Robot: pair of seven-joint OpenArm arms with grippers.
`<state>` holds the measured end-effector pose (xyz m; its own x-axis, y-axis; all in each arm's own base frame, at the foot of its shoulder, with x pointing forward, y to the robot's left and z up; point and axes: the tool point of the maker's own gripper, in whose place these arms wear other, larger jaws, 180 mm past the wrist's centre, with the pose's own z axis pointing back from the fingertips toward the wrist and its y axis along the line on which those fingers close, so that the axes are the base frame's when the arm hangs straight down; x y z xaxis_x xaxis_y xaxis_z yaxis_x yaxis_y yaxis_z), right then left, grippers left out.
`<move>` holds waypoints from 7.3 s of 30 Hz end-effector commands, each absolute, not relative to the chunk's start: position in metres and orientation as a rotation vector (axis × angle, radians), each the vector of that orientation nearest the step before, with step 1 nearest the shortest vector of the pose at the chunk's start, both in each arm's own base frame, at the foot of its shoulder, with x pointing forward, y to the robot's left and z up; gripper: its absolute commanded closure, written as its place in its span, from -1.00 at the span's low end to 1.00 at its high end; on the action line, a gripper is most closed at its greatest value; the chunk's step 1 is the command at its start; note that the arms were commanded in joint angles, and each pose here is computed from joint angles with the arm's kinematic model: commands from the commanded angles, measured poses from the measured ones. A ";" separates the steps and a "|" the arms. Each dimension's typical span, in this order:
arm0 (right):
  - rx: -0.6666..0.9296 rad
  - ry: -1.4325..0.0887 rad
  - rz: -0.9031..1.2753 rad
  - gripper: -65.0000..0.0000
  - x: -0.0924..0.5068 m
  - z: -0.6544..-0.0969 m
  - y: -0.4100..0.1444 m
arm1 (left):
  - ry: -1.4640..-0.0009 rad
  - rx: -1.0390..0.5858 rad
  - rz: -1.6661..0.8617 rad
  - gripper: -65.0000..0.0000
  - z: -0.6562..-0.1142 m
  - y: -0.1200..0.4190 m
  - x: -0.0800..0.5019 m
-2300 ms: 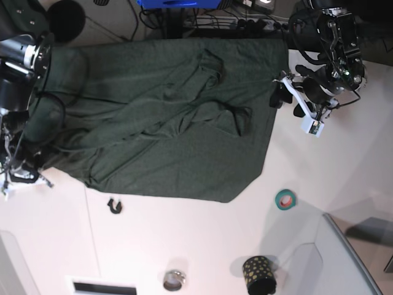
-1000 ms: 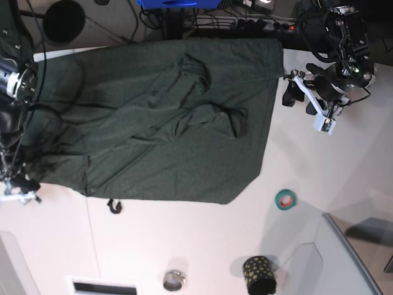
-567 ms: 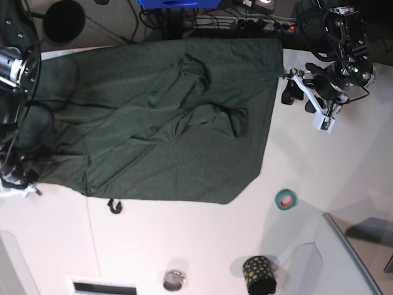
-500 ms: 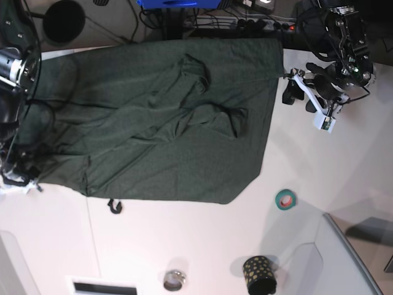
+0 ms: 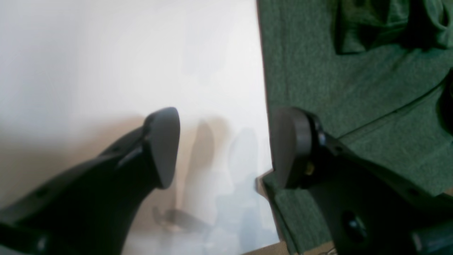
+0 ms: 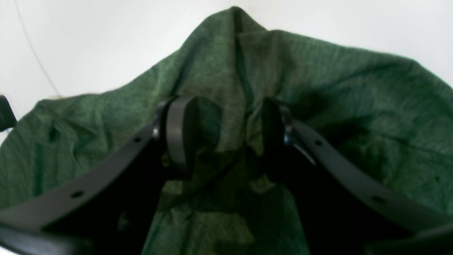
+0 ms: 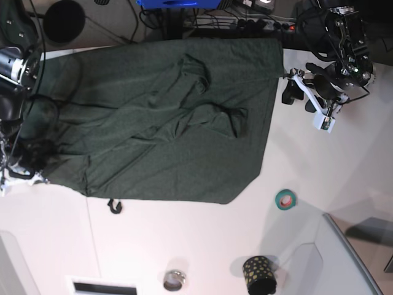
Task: Layout the t-shirt on the table in an organized manner, then fold the t-shirt properly
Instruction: 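Pull the grasped hem with the right gripper outward to flatten the shirt, then move the left gripper over the shirt and grasp fabric near the middle, then drag the grasped fabric with the left gripper toward the shirt edge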
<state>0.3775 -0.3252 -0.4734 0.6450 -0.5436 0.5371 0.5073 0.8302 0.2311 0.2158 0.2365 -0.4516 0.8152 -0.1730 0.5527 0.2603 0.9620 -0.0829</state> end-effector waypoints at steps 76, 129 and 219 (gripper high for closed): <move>0.055 -0.717 -0.172 0.99 0.452 -0.446 -0.241 | -0.629 -0.282 -0.371 -0.22 -0.439 0.155 0.215; 0.039 -1.000 -0.129 0.99 0.344 -0.400 -0.254 | -0.741 -0.393 -0.071 -0.25 -0.457 0.152 0.432; 0.051 -0.916 -0.156 0.99 0.331 -0.431 -0.254 | -0.645 -0.216 -0.583 0.21 -0.435 0.053 0.441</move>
